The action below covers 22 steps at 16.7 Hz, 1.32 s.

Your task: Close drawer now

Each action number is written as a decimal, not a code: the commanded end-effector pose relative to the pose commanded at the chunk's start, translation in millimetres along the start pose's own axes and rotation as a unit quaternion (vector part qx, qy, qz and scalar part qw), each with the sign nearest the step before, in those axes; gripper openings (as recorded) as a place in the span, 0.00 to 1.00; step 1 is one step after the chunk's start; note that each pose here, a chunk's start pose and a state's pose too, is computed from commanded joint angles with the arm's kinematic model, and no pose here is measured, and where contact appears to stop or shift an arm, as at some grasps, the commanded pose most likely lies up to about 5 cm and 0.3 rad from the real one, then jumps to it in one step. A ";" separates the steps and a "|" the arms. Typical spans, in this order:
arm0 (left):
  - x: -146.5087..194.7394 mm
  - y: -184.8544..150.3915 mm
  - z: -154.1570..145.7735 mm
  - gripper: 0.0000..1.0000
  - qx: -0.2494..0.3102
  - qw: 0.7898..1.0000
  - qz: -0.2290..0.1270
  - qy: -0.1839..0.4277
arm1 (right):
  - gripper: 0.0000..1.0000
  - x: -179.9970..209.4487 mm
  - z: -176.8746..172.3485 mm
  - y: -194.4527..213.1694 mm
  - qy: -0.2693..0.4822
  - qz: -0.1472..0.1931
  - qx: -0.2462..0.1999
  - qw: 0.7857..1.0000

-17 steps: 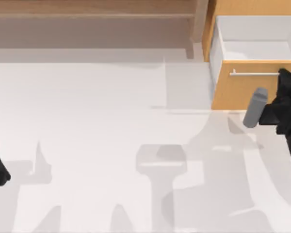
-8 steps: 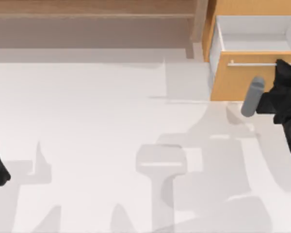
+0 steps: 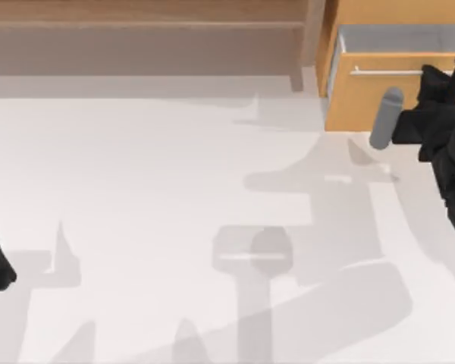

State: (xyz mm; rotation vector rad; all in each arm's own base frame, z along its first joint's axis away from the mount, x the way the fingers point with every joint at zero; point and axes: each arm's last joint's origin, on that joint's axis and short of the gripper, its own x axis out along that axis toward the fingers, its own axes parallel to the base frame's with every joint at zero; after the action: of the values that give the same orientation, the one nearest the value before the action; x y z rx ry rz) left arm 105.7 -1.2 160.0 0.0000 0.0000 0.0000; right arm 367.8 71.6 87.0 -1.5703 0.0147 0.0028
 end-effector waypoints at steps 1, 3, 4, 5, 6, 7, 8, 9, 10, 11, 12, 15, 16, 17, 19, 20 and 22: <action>0.0 0.0 0.0 1.00 0.000 1.000 0.000 0.000 | 0.00 5.4 -0.3 -0.6 0.000 -0.001 0.001 1.000; 0.0 0.0 0.0 1.00 0.000 1.000 0.000 0.000 | 0.00 9.4 -0.5 -1.3 0.000 -0.002 0.001 1.000; 0.0 0.0 0.0 1.00 0.000 1.000 0.000 0.000 | 0.00 9.4 -0.5 -1.3 0.000 -0.002 0.001 1.000; 0.0 0.0 0.0 1.00 0.000 1.000 0.000 0.000 | 0.00 9.4 -0.5 -1.3 0.000 -0.002 0.001 1.000; 0.0 0.0 0.0 1.00 0.000 1.000 0.000 0.000 | 0.00 8.2 0.2 -1.4 0.000 -0.001 0.003 1.000; 0.0 0.0 0.0 1.00 0.000 1.000 0.000 0.000 | 0.00 8.8 0.2 -1.6 -0.001 -0.001 0.003 1.000; 0.0 0.0 0.0 1.00 0.000 1.000 0.000 0.000 | 0.00 11.5 0.5 -2.0 -0.001 -0.002 0.003 1.000; 0.0 0.0 0.0 1.00 0.000 1.000 0.000 0.000 | 0.00 15.8 0.7 -2.1 -0.001 -0.003 0.003 1.000; 0.0 0.0 0.0 1.00 0.000 1.000 0.000 0.000 | 0.00 21.4 0.9 -1.9 -0.001 -0.002 0.003 1.000; 0.0 0.0 0.0 1.00 0.000 1.000 0.000 0.000 | 0.00 28.0 0.9 -1.5 -0.001 -0.002 0.003 1.000; 0.0 0.0 0.0 1.00 0.000 1.000 0.000 0.000 | 0.00 35.1 0.8 -1.0 0.000 -0.001 0.003 1.000; 0.0 0.0 0.0 1.00 0.000 1.000 0.000 0.000 | 0.00 56.4 0.4 -0.3 0.000 0.001 0.003 1.000; 0.0 0.0 0.0 1.00 0.000 1.000 0.000 0.000 | 0.00 62.3 0.2 -0.6 0.000 0.001 0.003 1.000; 0.0 0.0 0.0 1.00 0.000 1.000 0.000 0.000 | 0.00 67.1 0.1 -1.2 0.000 0.000 0.003 1.000; 0.0 0.0 0.0 1.00 0.000 1.000 0.000 0.000 | 0.00 71.5 0.0 -2.2 0.000 -0.001 0.003 1.000; 0.0 0.0 0.0 1.00 0.000 1.000 0.000 0.000 | 0.00 71.5 0.0 -2.2 0.000 -0.001 0.003 1.000; 0.0 0.0 0.0 1.00 0.000 1.000 0.000 0.000 | 0.00 71.5 0.0 -2.2 0.000 -0.001 0.003 1.000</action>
State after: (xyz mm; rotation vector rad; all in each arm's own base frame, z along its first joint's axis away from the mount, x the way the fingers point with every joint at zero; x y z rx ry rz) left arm 105.7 -1.2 160.0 0.0000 0.0000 0.0000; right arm 439.2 71.1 88.4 -1.5653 0.0128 0.0022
